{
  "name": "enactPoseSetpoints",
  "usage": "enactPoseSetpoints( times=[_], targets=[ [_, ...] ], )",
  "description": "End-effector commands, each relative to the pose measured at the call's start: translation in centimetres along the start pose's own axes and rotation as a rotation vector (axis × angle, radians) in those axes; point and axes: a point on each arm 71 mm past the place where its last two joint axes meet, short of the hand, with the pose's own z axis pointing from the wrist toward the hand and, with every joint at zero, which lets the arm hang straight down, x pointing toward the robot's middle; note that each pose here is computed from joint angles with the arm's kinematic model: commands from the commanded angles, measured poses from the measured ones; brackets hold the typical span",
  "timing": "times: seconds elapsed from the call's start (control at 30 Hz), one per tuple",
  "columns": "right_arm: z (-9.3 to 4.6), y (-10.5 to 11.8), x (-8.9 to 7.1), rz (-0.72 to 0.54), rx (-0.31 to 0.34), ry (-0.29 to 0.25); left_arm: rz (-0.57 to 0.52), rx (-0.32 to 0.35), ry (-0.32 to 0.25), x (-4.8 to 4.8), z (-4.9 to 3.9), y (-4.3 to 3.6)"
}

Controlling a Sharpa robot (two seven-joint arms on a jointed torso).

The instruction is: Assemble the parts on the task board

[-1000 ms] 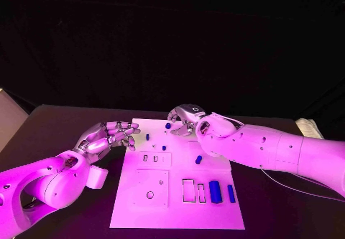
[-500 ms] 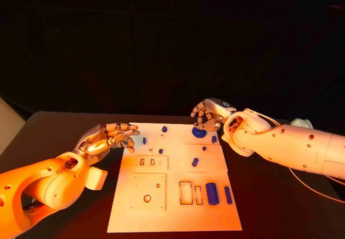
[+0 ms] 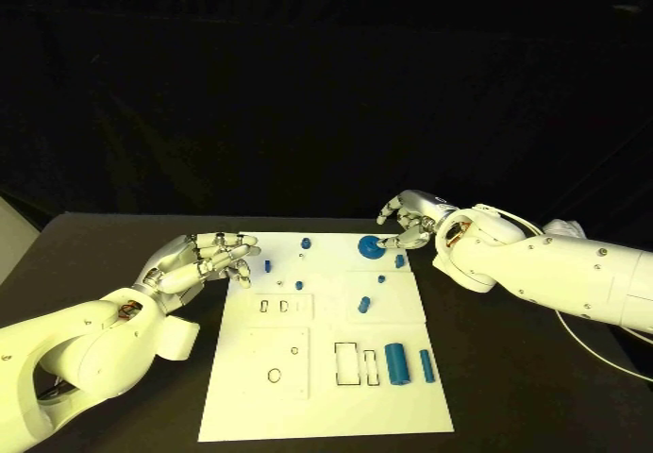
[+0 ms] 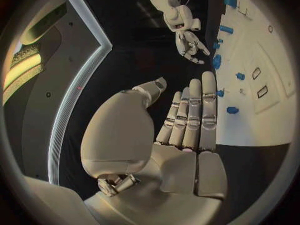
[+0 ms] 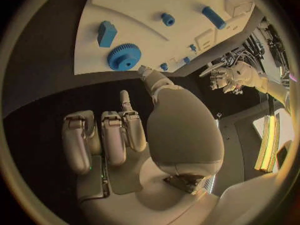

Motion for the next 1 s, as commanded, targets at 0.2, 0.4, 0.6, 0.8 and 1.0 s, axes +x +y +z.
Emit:
enactPoseSetpoints(
  times=[0.2, 0.4, 0.6, 0.8, 1.0],
  targets=[
    [0.9, 0.1, 1.5, 0.026, 0.085, 0.058, -0.01, 0.007, 0.027, 0.32, 0.07, -0.08],
    [1.2, 0.1, 2.2, 0.019, 0.094, 0.066, -0.01, 0.006, 0.027, 0.31, 0.07, -0.08],
    [1.2, 0.2, 2.5, 0.009, 0.092, 0.071, -0.009, 0.006, 0.025, 0.26, 0.06, -0.07],
    [1.3, 0.4, 2.7, -0.014, 0.079, 0.071, -0.009, 0.005, 0.024, 0.28, 0.08, -0.06],
    [1.3, 0.3, 2.6, -0.035, 0.075, 0.059, -0.008, 0.003, 0.023, 0.24, 0.07, -0.05]
  ],
)
